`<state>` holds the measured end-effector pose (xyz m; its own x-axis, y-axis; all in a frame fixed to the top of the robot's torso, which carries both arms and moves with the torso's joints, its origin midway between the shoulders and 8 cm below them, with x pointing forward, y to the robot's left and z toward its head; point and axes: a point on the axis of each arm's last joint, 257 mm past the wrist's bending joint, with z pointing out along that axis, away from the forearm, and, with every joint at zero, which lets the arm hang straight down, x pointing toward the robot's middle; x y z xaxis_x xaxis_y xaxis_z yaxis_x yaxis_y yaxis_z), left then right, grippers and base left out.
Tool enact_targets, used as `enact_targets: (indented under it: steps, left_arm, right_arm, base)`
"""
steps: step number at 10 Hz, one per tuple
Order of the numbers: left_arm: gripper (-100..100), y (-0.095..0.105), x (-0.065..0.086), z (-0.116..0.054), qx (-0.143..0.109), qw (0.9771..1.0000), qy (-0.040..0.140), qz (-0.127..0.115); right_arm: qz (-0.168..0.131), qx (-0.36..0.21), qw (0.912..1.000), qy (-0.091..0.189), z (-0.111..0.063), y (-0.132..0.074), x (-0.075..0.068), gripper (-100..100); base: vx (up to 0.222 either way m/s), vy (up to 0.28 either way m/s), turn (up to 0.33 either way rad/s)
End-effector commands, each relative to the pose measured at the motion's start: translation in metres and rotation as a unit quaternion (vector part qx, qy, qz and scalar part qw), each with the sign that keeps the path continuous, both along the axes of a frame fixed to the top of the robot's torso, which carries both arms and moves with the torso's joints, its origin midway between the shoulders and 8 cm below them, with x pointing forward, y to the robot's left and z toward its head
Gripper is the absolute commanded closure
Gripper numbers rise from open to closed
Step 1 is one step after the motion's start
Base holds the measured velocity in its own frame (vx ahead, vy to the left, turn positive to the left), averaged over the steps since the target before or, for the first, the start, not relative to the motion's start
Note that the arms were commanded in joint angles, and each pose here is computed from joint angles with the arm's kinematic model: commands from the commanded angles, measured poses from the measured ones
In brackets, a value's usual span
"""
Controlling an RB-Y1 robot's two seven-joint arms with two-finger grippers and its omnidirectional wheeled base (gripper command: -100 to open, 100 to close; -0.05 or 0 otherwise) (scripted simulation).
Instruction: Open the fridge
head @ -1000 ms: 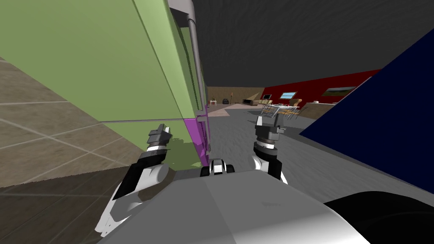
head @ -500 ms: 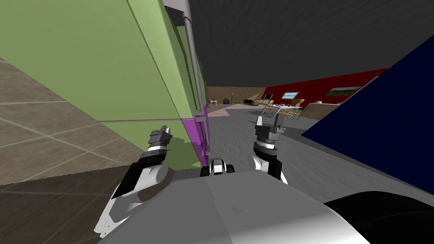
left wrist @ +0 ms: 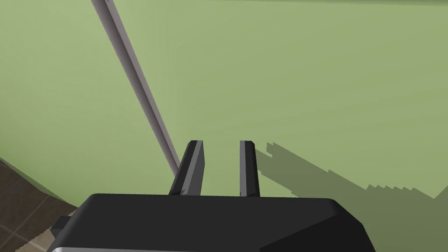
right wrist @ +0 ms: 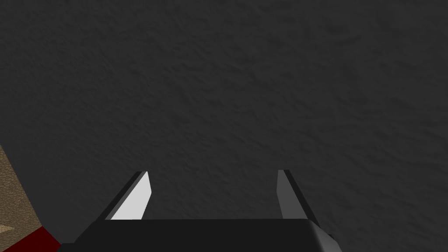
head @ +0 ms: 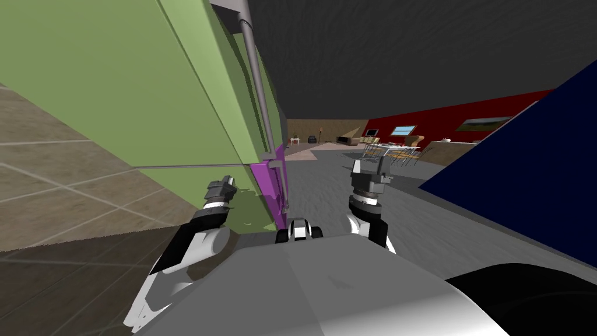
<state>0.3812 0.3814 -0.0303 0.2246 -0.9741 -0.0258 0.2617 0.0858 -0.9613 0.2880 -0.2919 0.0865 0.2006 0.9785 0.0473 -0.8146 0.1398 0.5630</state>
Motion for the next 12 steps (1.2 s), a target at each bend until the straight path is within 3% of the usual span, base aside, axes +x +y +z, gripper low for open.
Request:
enact_targets:
  steps: [1, 6, 9, 11, 12]
  left_arm:
    - [-100, -0.006, 0.007, -0.013, -0.017, 0.9996, 0.021, -0.012]
    - [-100, -0.006, 0.008, -0.015, -0.018, 0.9995, 0.024, -0.012]
    - [-100, -0.001, 0.008, -0.027, -0.034, 0.998, 0.051, -0.012]
    - [-100, -0.001, 0.008, -0.027, -0.034, 0.998, 0.051, -0.012]
    - [-100, 0.0, 0.008, -0.032, -0.04, 0.9971, 0.063, -0.013]
  right_arm:
    - [0.0, 0.0, 1.0, 0.0, 0.0, 0.0, 0.0, 0]
    - [0.0, 0.0, 1.0, 0.0, 0.0, 0.0, 0.0, 0]
    - [0.0, 0.0, 1.0, 0.0, 0.0, 0.0, 0.0, 0]
    - [0.0, 0.0, 1.0, 0.0, 0.0, 0.0, 0.0, 0]
    - [0.0, 0.0, 1.0, 0.0, 0.0, 0.0, 0.0, 0]
  base:
    - [-0.009, -0.045, -0.002]
    - [0.006, -0.022, 0.013]
    - [0.021, -0.095, 0.047]
    - [0.01, -0.056, 0.014]
    - [0.008, -0.035, 0.023]
